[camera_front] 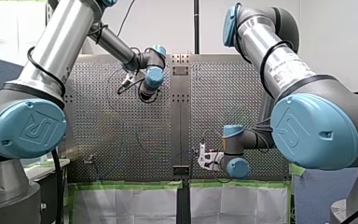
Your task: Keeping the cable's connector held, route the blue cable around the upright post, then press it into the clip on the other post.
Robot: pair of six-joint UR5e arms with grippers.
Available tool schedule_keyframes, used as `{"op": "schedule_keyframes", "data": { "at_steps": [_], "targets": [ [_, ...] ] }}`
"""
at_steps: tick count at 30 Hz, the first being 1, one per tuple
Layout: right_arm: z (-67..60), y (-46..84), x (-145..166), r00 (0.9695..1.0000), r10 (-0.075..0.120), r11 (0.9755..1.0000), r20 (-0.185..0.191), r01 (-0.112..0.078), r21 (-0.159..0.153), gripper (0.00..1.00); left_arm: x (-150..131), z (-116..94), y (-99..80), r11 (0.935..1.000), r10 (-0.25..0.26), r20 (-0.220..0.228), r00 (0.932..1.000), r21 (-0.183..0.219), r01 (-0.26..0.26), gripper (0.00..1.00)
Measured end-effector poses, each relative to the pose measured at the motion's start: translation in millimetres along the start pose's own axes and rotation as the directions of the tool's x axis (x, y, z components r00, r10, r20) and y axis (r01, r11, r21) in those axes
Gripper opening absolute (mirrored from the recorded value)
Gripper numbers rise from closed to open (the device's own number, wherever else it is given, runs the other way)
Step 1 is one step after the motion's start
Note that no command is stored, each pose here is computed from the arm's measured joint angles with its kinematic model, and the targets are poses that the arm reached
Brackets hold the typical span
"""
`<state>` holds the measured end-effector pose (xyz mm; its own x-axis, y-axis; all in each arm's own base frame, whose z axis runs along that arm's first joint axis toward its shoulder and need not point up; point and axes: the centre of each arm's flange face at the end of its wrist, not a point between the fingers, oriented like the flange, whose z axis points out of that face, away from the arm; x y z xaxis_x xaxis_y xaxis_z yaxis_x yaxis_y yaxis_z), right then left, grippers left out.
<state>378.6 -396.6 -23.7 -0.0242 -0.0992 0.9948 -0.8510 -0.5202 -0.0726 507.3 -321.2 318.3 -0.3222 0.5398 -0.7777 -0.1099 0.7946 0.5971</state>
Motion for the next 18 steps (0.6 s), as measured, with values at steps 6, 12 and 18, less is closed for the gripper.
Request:
{"op": "schedule_keyframes", "data": {
  "at_steps": [6,12,18],
  "targets": [
    [-0.1,-0.8,0.0,1.0000,0.000,1.0000,0.000,0.000,0.001,0.00,0.0,8.1,4.4,0.9997,-0.011,0.009,0.9999,-0.023,0.011,1.00],
    [-0.2,-2.1,0.1,1.0000,-0.001,1.0000,0.000,0.001,0.004,0.00,-1.4,13.7,4.1,0.9995,-0.023,0.030,0.9993,-0.019,0.024,1.00],
    [-0.3,-2.6,-0.1,1.0000,-0.001,1.0000,0.000,0.001,0.005,0.00,12.5,28.0,-5.0,1.0000,0.000,0.011,0.9999,-0.006,0.000,1.00]
  ]
}}
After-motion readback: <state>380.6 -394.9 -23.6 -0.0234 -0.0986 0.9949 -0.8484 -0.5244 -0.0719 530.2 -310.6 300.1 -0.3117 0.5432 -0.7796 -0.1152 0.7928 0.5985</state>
